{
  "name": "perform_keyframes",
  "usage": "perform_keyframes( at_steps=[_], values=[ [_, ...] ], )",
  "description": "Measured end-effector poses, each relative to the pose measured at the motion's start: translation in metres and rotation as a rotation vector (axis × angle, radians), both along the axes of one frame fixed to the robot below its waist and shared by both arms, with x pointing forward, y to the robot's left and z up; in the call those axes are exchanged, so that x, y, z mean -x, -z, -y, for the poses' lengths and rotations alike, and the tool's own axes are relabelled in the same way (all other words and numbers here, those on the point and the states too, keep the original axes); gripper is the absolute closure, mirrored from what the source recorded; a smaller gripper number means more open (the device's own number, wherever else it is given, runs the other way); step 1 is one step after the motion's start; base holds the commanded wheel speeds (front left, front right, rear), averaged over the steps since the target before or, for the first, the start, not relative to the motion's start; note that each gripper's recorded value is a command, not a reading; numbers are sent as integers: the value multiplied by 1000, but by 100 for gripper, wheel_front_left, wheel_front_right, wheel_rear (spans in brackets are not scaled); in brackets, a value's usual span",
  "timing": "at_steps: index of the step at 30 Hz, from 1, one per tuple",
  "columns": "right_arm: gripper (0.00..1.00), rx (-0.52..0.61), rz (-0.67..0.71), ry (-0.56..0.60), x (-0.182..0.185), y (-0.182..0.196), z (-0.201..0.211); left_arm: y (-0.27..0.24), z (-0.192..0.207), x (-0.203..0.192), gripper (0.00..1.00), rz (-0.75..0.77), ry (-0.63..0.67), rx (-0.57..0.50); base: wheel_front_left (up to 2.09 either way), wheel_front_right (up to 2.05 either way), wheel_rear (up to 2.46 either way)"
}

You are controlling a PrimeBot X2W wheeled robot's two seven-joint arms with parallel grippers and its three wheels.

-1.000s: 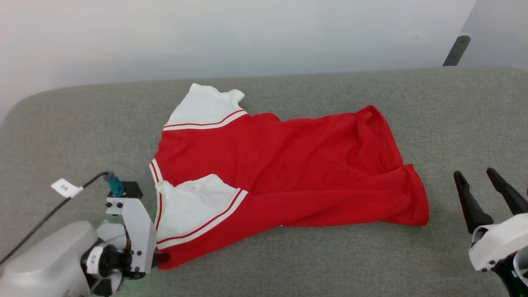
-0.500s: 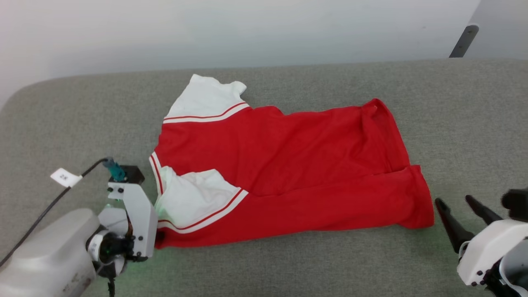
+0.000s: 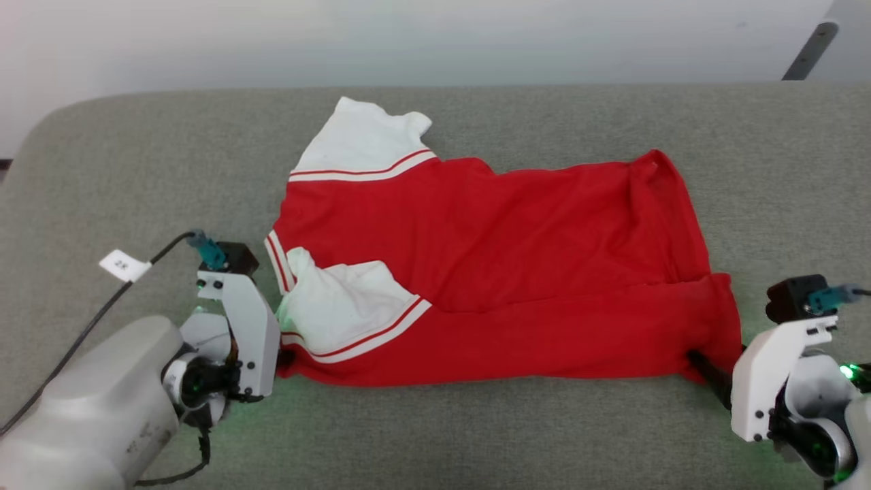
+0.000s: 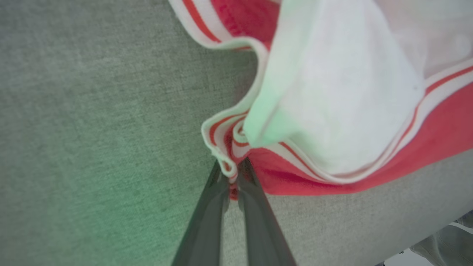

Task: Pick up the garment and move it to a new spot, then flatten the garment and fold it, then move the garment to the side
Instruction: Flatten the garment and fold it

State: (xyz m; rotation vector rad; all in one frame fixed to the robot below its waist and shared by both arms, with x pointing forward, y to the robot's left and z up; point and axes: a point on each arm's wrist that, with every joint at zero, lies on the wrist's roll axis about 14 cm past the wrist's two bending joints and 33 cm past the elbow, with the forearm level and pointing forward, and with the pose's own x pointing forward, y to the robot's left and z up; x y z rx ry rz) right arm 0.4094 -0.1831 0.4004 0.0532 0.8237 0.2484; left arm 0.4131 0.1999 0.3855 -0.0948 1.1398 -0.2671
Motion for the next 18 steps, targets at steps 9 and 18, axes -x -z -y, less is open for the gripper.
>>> perform_keyframes(
  at_steps=[9, 18],
  values=[
    [100, 44, -117, -59, -7, 20, -6, 2, -2, 0, 100, 0, -14, 13, 0, 0, 0],
    [100, 36, -110, -84, -8, 12, -6, -5, -8, 3, 100, 4, -31, 16, 0, 0, 0]
  ],
)
